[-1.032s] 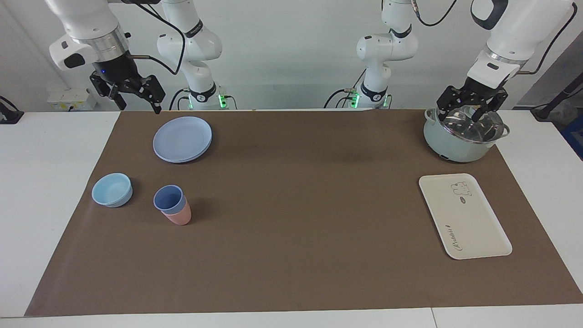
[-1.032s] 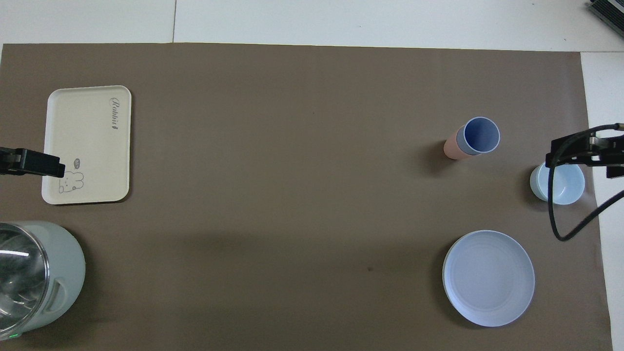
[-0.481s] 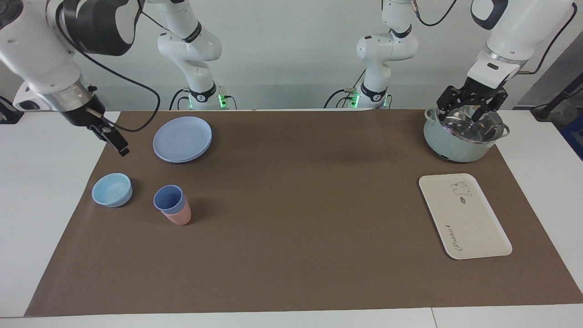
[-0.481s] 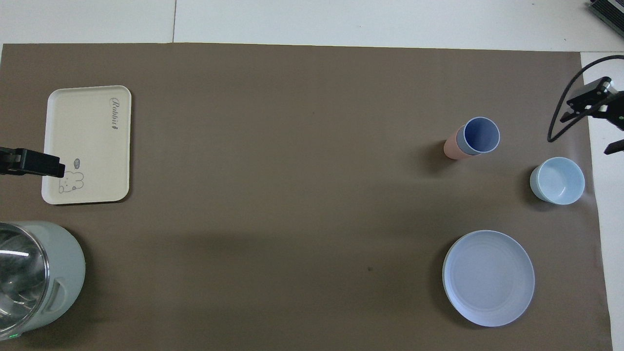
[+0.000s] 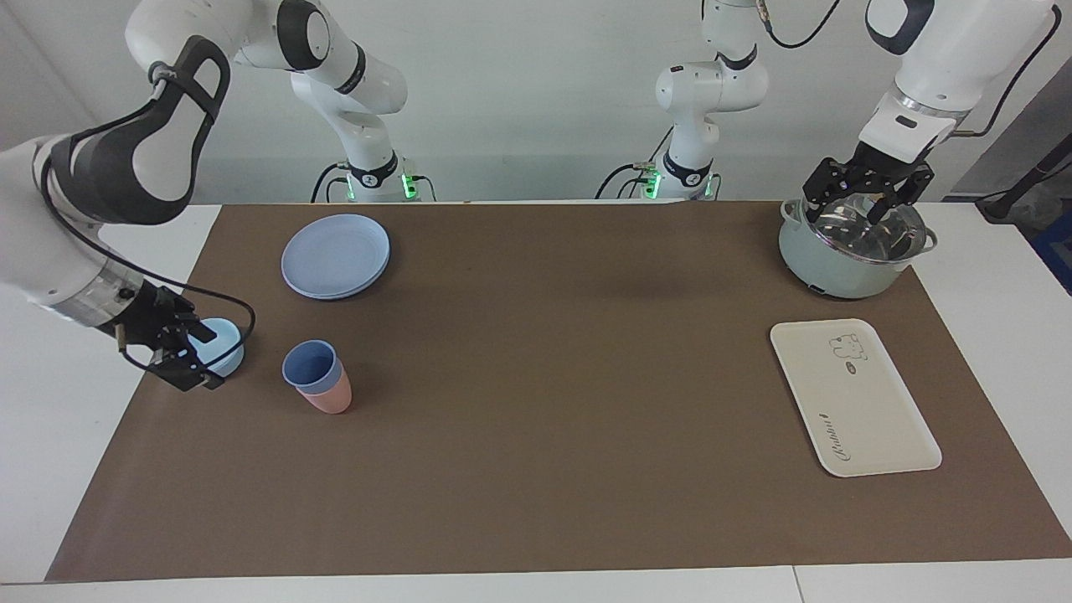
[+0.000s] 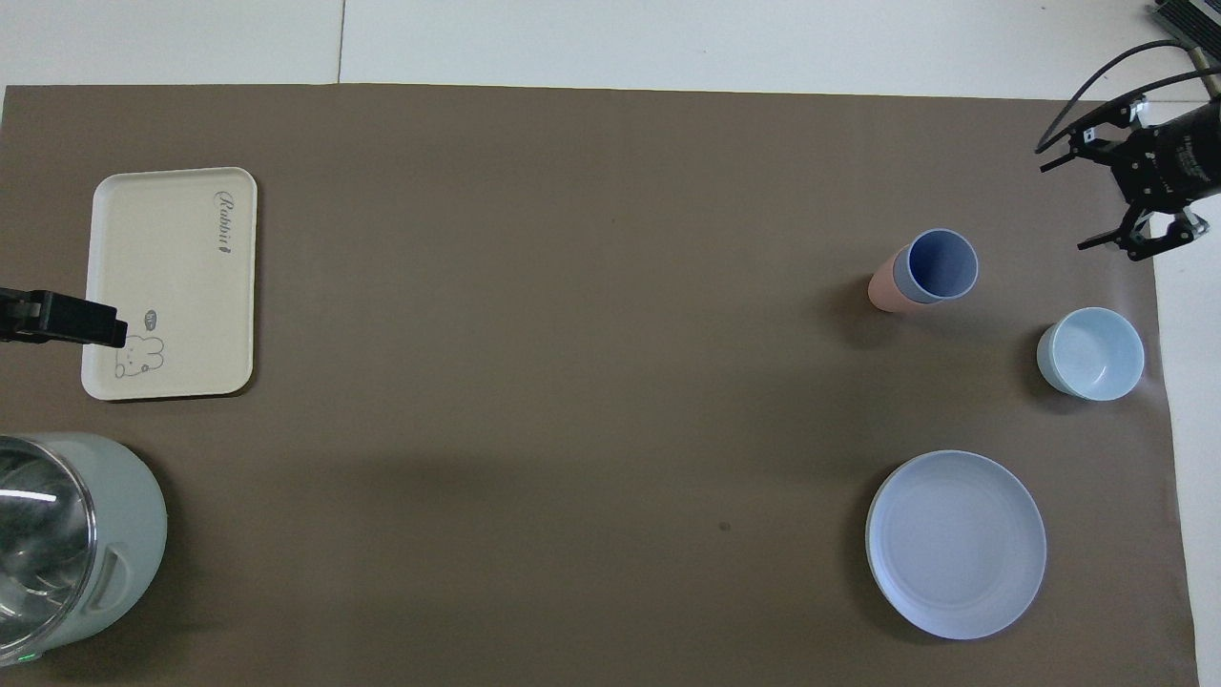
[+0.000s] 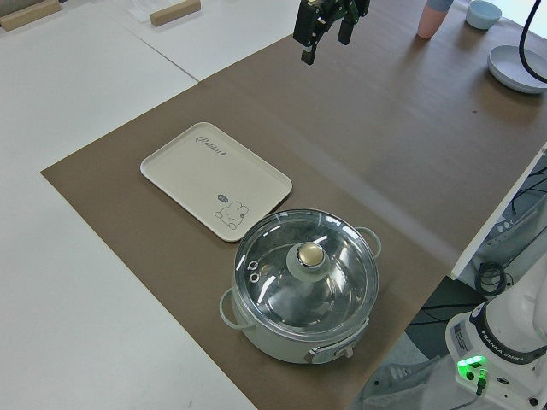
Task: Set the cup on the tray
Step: 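Reach the right gripper to the nested pink and blue cups and grasp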
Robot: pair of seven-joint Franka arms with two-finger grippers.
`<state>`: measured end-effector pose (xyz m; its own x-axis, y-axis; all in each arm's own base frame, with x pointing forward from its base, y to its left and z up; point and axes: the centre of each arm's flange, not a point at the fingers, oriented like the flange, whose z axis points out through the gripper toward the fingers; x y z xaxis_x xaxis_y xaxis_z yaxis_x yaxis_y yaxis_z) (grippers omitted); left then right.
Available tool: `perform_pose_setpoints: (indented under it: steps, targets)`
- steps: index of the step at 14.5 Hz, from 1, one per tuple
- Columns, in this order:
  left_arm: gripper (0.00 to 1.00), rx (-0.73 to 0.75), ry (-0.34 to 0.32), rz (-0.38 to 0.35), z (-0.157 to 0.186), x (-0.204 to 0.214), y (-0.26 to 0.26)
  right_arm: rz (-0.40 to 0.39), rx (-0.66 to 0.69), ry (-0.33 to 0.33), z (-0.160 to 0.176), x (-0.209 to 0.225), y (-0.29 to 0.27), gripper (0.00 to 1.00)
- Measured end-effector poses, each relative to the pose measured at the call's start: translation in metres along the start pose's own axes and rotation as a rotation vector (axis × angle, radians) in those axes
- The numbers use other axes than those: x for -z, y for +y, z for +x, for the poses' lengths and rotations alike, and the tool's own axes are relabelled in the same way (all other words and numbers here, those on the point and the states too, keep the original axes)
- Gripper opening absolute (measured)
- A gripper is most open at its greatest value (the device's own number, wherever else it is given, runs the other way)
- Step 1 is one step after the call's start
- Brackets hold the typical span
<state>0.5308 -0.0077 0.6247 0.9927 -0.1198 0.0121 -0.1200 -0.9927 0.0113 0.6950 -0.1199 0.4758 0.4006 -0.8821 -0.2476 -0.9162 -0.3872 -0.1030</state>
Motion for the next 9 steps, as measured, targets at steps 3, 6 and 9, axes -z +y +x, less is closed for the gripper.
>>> perform_pose_setpoints:
  steps: [3, 6, 9]
  targets:
    - [1.0, 0.0, 0.0, 0.0, 0.0, 0.0, 0.0, 0.009, -0.068, -0.12, 0.022, -0.051, -0.003, 0.96]
    - [1.0, 0.0, 0.0, 0.0, 0.0, 0.0, 0.0, -0.003, -0.114, -0.209, 0.04, -0.097, 0.0, 0.97]
    - [1.0, 0.0, 0.0, 0.0, 0.0, 0.0, 0.0, -0.015, -0.156, -0.287, 0.041, -0.136, 0.008, 0.97]
